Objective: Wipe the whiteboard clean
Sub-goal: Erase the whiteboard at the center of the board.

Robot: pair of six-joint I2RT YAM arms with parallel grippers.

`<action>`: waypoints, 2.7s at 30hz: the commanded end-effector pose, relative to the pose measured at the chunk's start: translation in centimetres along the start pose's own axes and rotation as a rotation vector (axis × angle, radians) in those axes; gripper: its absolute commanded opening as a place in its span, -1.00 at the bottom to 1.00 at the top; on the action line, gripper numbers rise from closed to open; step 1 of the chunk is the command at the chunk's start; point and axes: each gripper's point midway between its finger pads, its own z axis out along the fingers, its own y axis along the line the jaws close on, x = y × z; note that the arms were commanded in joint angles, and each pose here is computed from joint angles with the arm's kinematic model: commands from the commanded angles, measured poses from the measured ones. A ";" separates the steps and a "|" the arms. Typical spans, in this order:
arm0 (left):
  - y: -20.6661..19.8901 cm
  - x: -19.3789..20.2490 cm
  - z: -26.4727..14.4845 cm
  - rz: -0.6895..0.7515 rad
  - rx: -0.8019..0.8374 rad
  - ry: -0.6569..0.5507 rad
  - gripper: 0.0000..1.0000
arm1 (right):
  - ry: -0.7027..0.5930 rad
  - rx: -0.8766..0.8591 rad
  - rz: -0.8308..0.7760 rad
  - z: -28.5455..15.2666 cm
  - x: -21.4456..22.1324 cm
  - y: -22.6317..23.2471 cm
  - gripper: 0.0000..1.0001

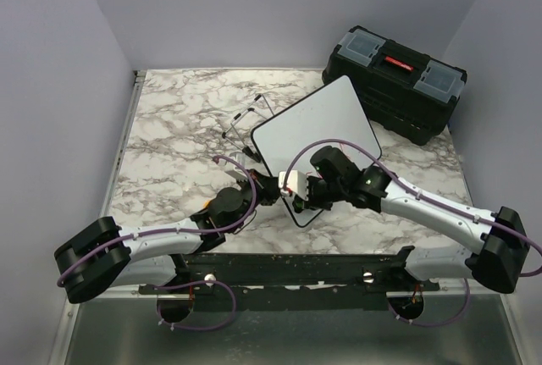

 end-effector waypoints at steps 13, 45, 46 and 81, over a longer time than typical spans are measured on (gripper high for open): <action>-7.1 -2.4 -0.7 -0.116 0.256 -0.053 -1.00 | -0.011 -0.197 -0.106 2.0 -0.6 4.2 -0.99; -7.6 -2.1 -0.6 -0.108 0.278 -0.033 -1.00 | -0.113 0.052 0.067 0.7 -1.5 -3.0 -0.99; -7.6 -2.0 -0.6 -0.107 0.280 -0.030 -1.00 | -0.125 0.088 0.087 0.2 -1.4 -4.3 -0.99; -7.8 -2.1 -1.0 -0.094 0.294 -0.026 -1.00 | -0.177 -0.218 -0.089 -1.1 2.4 5.1 -0.99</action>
